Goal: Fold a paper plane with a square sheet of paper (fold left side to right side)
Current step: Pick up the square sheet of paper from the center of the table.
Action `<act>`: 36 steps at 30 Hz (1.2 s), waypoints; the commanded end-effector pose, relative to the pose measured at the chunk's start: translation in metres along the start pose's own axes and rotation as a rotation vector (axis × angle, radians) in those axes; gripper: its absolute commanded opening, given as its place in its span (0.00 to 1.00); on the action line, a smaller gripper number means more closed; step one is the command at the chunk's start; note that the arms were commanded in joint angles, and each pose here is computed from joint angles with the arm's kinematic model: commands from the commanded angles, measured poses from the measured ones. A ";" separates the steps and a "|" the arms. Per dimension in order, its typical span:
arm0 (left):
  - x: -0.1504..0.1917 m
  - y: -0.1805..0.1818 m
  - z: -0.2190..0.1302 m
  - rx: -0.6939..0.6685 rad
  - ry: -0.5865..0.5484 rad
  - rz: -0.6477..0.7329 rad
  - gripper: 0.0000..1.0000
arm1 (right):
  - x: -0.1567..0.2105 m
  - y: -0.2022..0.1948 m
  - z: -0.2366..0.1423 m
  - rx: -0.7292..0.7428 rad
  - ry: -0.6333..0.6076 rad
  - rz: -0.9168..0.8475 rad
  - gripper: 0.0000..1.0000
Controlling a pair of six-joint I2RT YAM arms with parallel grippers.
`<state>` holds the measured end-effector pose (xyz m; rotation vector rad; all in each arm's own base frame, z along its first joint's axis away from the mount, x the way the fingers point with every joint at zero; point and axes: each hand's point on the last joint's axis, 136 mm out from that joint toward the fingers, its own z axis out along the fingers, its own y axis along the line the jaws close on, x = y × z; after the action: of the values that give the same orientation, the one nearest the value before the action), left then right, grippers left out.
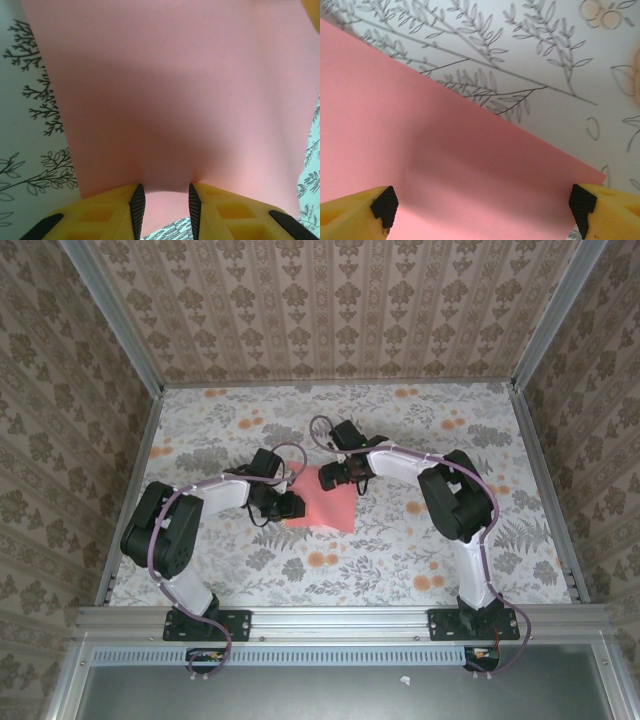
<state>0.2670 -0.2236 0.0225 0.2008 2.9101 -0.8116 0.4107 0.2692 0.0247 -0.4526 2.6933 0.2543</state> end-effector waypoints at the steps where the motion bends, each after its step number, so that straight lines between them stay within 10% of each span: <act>1: 0.004 0.011 -0.004 -0.068 0.015 -0.004 0.34 | 0.029 0.008 0.001 -0.019 0.093 0.007 0.87; 13: -0.004 0.002 -0.035 -0.009 -0.073 -0.032 0.43 | 0.024 -0.004 0.006 0.036 0.078 -0.019 0.87; 24: -0.015 -0.007 -0.047 0.127 -0.142 -0.225 0.76 | 0.026 0.004 0.008 -0.011 0.083 0.011 0.88; 36: 0.006 0.002 -0.018 0.078 -0.043 -0.261 0.67 | 0.023 0.018 0.000 -0.109 0.086 0.035 0.90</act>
<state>0.2642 -0.2088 0.0435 -0.1839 2.8754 -0.9501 0.4054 0.2756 0.0255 -0.4667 2.7015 0.2984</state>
